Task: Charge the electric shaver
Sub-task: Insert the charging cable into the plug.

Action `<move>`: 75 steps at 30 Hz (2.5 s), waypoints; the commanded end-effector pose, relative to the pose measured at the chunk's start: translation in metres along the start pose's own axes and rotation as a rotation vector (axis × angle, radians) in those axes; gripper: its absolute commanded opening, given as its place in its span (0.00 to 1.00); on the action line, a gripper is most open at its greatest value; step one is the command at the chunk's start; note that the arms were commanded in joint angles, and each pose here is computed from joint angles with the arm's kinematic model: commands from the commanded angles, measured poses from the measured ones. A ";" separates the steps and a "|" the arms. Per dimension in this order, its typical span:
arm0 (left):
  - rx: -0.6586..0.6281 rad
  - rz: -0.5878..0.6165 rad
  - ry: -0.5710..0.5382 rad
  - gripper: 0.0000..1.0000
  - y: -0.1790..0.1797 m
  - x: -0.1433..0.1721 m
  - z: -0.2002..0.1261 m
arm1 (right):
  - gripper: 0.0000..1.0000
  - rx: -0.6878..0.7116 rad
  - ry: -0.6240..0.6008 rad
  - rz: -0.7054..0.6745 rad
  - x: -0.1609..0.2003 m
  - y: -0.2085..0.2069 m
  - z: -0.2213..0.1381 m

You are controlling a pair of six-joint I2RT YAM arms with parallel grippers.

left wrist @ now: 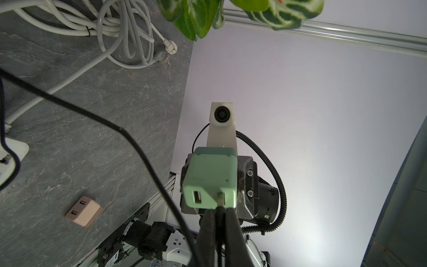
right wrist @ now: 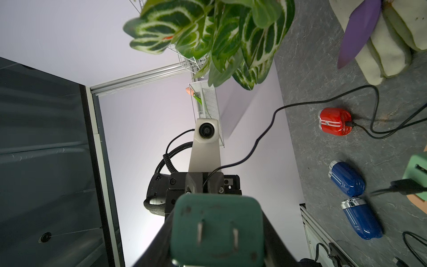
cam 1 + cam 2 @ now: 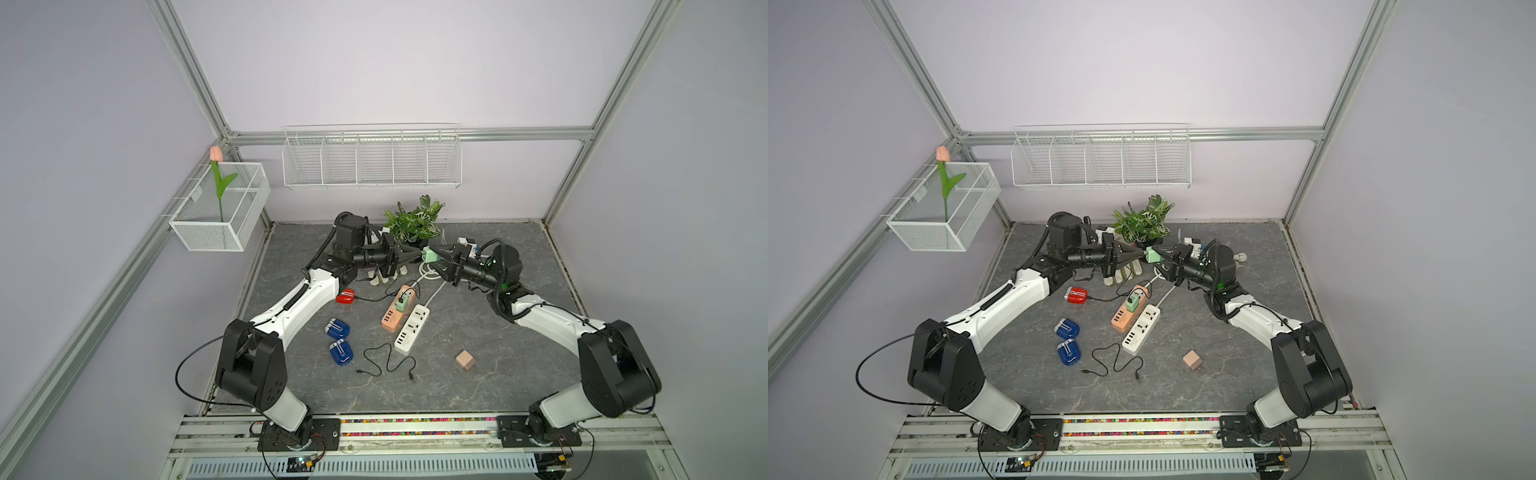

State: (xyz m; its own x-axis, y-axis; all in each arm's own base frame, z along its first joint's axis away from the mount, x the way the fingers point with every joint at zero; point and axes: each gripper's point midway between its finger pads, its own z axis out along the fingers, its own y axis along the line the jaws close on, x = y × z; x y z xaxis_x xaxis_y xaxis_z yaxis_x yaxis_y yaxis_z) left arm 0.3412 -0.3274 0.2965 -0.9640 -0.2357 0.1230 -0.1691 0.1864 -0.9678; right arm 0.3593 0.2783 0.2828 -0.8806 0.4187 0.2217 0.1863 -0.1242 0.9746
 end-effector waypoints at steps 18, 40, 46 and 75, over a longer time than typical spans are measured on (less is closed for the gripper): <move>-0.002 -0.052 -0.021 0.00 0.024 -0.010 0.011 | 0.07 -0.203 0.136 -0.122 0.037 0.059 0.008; -0.142 -0.060 0.040 0.00 0.039 -0.002 0.029 | 0.07 -0.153 0.234 -0.164 0.069 0.060 0.023; -0.142 -0.069 0.058 0.00 0.045 0.003 0.039 | 0.07 -0.142 0.261 -0.173 0.078 0.061 0.027; -0.186 0.270 -0.083 0.72 0.030 0.011 -0.026 | 0.07 0.050 0.019 0.022 0.015 0.012 0.010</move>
State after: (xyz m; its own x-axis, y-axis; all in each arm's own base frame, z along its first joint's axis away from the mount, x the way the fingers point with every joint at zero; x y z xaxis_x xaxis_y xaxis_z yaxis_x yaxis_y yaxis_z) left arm 0.3332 -0.3108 0.2826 -0.9641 -0.2629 -0.0376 -0.0523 0.3267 -0.9437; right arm 0.3592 0.2934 0.2886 -0.8776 0.4093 0.2495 0.2291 -0.0989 0.9684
